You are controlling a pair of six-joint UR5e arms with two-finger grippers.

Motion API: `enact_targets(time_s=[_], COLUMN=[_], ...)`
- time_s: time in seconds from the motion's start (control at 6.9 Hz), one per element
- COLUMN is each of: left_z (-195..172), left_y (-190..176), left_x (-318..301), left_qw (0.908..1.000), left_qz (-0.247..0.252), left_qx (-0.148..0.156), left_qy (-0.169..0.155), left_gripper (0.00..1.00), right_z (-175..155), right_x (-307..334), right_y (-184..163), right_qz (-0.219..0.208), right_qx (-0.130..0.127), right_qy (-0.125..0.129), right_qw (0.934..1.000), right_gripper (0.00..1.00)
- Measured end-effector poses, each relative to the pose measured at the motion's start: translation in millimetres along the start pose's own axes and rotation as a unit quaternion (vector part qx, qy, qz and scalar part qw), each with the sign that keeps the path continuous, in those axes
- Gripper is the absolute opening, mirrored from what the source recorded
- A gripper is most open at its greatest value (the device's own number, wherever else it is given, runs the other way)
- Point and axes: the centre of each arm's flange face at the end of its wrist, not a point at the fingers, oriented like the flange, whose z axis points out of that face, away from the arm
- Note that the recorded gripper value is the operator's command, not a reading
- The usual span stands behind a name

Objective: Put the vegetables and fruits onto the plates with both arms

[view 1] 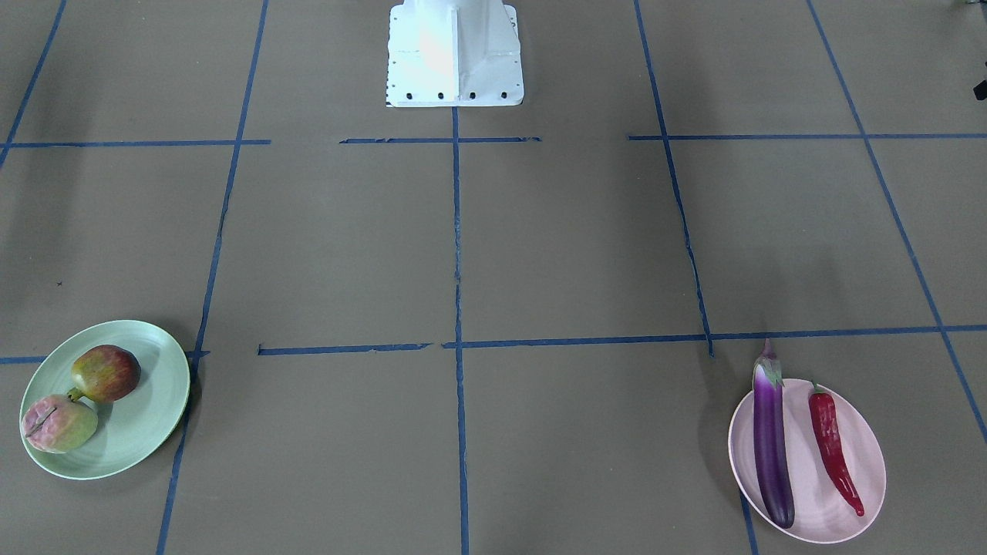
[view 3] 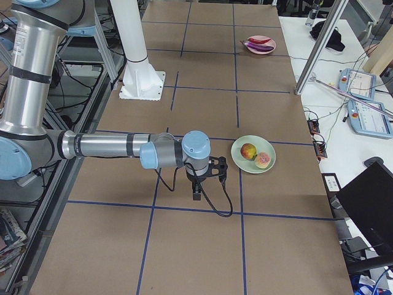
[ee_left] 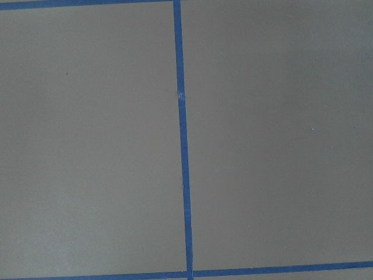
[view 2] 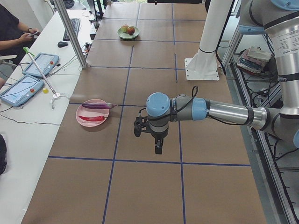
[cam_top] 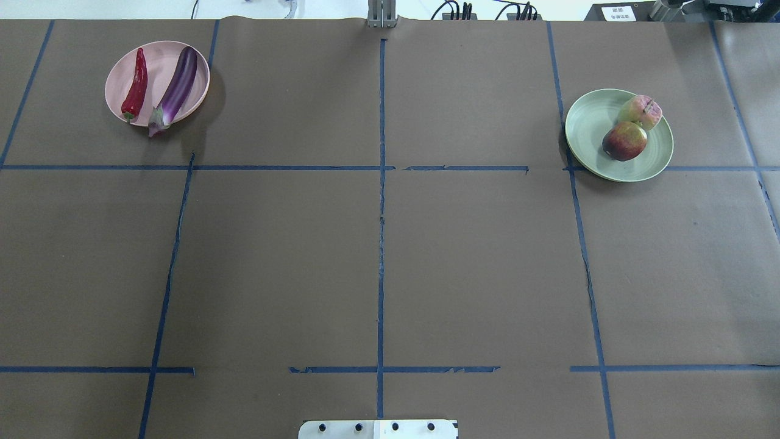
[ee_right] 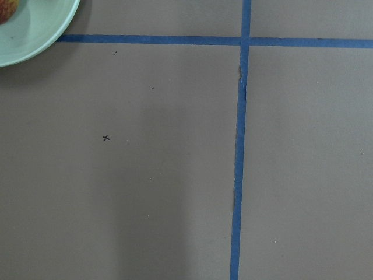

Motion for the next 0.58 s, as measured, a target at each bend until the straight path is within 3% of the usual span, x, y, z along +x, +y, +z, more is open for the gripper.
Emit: enact_targets(time_s=[0.58], left_z=[5.6], left_y=[-9.9], left_x=[-6.3], left_qw=[1.0], left_qz=[-0.005], left_qx=[-0.004], left_qy=[0.0], left_gripper=[1.0], right_z=[-5.9], right_x=[-10.8], right_y=[-3.7], right_qz=[-0.003], right_qx=[0.004], right_qy=[-0.005], right_qw=[1.0], right_gripper=[1.0])
